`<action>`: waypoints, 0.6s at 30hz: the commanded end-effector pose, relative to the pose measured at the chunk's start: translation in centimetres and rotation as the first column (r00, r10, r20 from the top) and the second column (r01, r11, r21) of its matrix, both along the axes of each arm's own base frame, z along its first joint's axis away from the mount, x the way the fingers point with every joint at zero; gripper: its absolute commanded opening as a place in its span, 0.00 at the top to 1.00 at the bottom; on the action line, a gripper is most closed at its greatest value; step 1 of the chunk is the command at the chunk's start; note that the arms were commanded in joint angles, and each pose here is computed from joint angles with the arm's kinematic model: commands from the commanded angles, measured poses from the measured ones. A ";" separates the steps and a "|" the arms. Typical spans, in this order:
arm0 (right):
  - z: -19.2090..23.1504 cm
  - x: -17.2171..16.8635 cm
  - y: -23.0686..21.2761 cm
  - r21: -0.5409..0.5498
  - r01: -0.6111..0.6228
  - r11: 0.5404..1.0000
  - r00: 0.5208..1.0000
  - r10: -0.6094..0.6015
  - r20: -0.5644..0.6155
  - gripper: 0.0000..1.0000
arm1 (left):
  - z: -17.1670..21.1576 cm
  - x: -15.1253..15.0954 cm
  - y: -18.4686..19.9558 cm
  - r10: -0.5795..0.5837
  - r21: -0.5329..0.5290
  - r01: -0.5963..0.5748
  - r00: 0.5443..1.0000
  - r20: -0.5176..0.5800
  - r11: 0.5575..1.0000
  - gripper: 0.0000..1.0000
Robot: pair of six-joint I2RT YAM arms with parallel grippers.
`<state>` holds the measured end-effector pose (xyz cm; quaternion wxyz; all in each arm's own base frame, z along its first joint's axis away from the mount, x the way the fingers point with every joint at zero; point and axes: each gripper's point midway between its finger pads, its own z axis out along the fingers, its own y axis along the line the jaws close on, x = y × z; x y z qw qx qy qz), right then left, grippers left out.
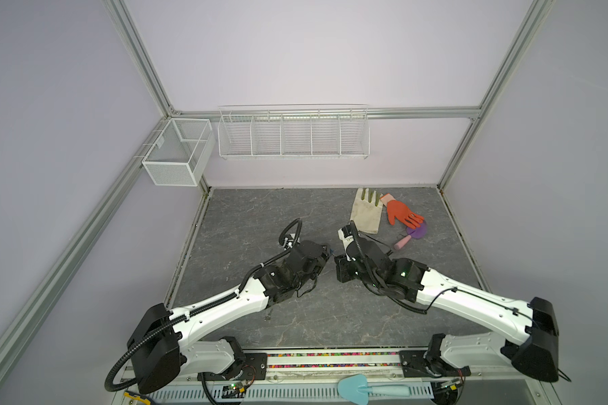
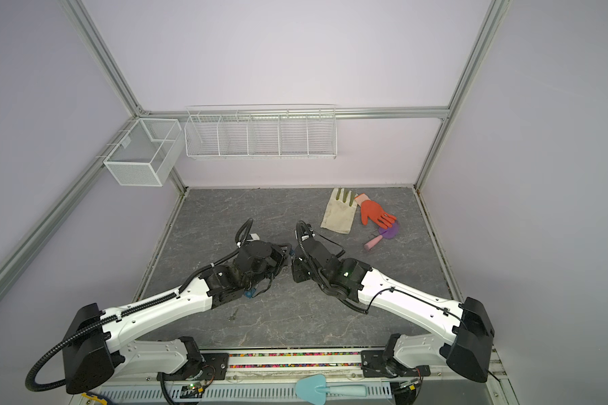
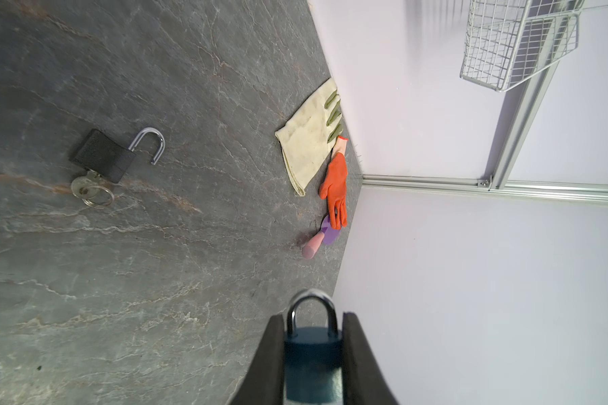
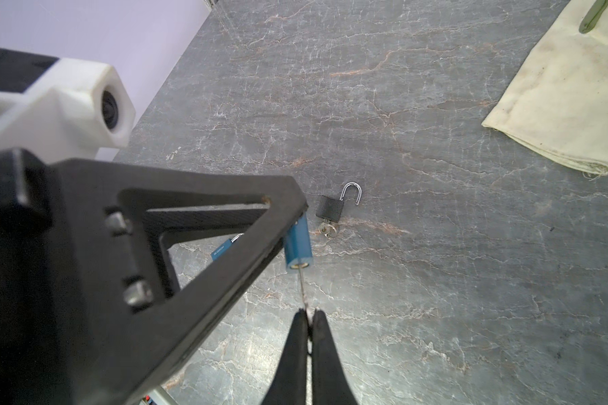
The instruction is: Unlock with the key
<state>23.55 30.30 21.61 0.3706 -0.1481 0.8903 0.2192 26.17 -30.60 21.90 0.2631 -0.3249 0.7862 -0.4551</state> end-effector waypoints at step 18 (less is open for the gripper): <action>4.4 0.3 1.5 0.179 0.003 0.984 1.000 -0.005 0.012 0.94 | 2.5 -3.0 -2.2 -0.121 -0.047 0.122 0.992 0.019 0.991 0.99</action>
